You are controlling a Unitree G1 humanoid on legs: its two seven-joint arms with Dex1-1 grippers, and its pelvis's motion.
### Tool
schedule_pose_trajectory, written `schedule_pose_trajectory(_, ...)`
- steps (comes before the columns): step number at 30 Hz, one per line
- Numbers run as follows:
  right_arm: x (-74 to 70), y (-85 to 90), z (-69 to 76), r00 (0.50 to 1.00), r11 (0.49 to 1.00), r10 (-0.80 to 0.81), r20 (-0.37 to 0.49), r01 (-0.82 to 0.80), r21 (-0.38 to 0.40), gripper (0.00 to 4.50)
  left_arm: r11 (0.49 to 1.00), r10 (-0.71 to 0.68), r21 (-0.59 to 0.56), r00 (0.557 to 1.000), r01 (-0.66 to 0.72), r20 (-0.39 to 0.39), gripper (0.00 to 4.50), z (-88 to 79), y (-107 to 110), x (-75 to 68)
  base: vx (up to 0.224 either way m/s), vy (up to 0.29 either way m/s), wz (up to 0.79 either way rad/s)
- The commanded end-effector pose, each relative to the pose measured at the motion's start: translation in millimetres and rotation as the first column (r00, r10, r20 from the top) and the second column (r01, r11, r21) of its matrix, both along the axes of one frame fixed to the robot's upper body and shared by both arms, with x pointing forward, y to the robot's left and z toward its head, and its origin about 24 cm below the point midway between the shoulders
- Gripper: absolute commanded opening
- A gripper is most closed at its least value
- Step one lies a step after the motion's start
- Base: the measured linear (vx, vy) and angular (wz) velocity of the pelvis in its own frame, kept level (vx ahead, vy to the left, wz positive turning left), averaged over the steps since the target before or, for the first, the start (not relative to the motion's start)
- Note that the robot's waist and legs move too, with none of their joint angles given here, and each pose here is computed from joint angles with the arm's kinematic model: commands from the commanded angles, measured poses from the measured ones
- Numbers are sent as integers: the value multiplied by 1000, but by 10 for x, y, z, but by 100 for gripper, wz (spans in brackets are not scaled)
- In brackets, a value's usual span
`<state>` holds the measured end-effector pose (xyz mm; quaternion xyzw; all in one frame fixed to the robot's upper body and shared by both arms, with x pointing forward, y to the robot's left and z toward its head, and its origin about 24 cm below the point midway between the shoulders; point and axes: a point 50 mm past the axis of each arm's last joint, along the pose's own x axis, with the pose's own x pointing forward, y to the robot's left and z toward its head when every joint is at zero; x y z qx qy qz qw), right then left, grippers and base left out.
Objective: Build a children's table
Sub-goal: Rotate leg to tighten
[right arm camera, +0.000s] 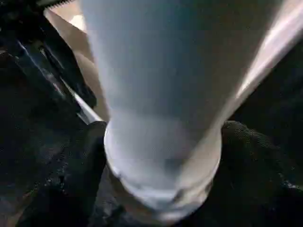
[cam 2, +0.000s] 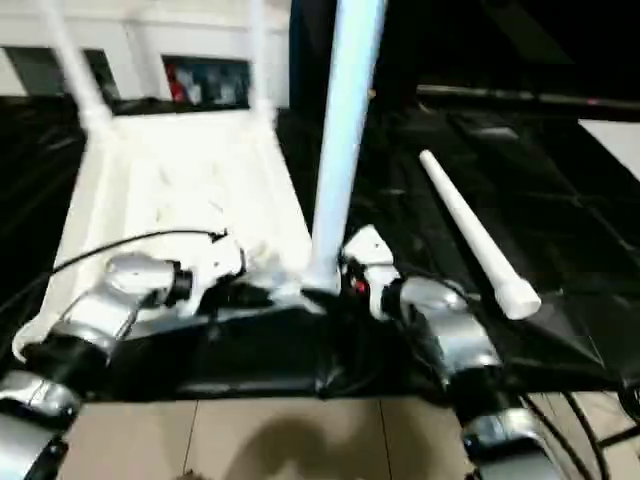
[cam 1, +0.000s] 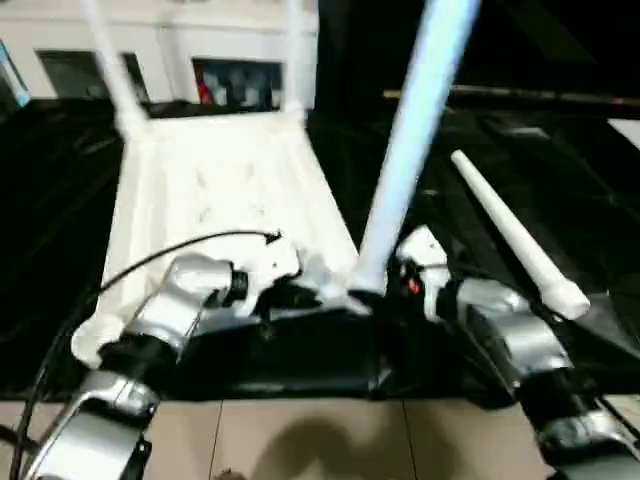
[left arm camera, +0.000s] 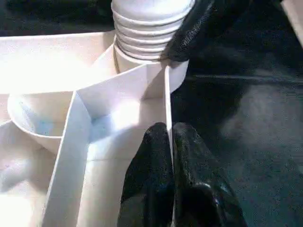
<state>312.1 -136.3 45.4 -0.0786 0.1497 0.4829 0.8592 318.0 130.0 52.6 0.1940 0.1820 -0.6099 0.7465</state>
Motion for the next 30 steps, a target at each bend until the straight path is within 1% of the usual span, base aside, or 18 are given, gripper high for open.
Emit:
schedule_pose_trajectory(1, -1, 6, 48, 1000, 1000, 15, 11, -15, 14, 384, 995, -32, -89, 999, 34, 22, 0, 73, -77, -16, 0, 0, 0)
schedule_pose_trajectory(3, -6, 17, 73, 1000, 999, 25, 10, -26, 31, 384, 995, -38, -92, 999, 40, 22, 0, 76, -75, -20, 0, 0, 0)
schedule_pose_trajectory(4, -13, 25, 78, 999, 999, 37, 7, -37, 37, 359, 995, -41, -92, 999, 43, 22, 0, 75, -73, -24, 0, 0, 0)
schedule_pose_trajectory(5, -19, 29, 79, 999, 998, 45, 5, -45, 40, 359, 995, -43, -93, 999, 45, 21, 0, 74, -71, -26, 0, 0, 0)
schedule_pose_trajectory(9, -42, 35, 54, 998, 997, 61, -9, -61, 37, 318, 995, -46, -93, 999, 47, 19, 0, 69, -66, -33, 0, 0, 0)
schedule_pose_trajectory(12, -64, 28, 21, 997, 997, 67, -25, -67, 28, 304, 995, -48, -91, 999, 49, 15, 0, 64, -61, -38, 0, 0, 0)
schedule_pose_trajectory(14, -73, 25, -1, 997, 998, 67, -33, -66, 23, 278, 995, -47, -90, 999, 48, 13, 0, 60, -54, -40, 0, 0, 0)
schedule_pose_trajectory(18, -80, 24, -21, 997, 998, 61, -37, -60, 14, 273, 995, -46, -86, 999, 47, 10, 0, 53, -47, -39, 0, 0, 0)
schedule_pose_trajectory(22, -79, 20, -72, 998, 1000, 27, -56, -26, 14, 270, 995, -39, -87, 999, 39, 10, 0, 46, -58, -36, 0, 0, 0)
schedule_pose_trajectory(23, -76, 16, -94, 998, 1000, 7, -62, -6, 13, 269, 996, -27, -86, 1000, 28, 8, 0, 41, -62, -30, 0, 0, 0)
schedule_pose_trajectory(24, -59, 6, -154, 995, 998, -59, -76, 60, 11, 269, 997, 17, -78, 1000, -15, 19, 0, 25, -79, 5, 0, 0, 0)
schedule_pose_trajectory(25, -50, 1, -178, 993, 996, -89, -78, 90, 7, 269, 996, 40, -75, 999, -38, 22, 0, 17, -86, 22, 0, 0, 0)
schedule_pose_trajectory(26, -24, -5, -231, 981, 985, -169, -94, 170, 11, 268, 994, 86, -77, 996, -83, 30, 0, 11, -114, 62, 0, 0, 0)
schedule_pose_trajectory(27, -24, -5, -231, 981, 985, -169, -94, 170, 11, 268, 994, 86, -77, 996, -83, 30, 0, 11, -114, 62, 0, 0, 0)
schedule_pose_trajectory(28, 23, -2, -291, 951, 957, -286, -115, 290, 12, 268, 985, 159, -70, 986, -156, 41, 0, 1, -170, 125, 0, 0, 0)
schedule_pose_trajectory(29, 56, 8, -333, 920, 927, -370, -134, 374, 11, 268, 976, 208, -66, 977, -205, 48, 0, -3, -218, 169, 0, 0, 0)
schedule_pose_trajectory(30, 56, 8, -333, 920, 927, -370, -134, 374, 11, 268, 976, 208, -66, 977, -205, 48, 0, -3, -218, 169, 0, 0, 0)
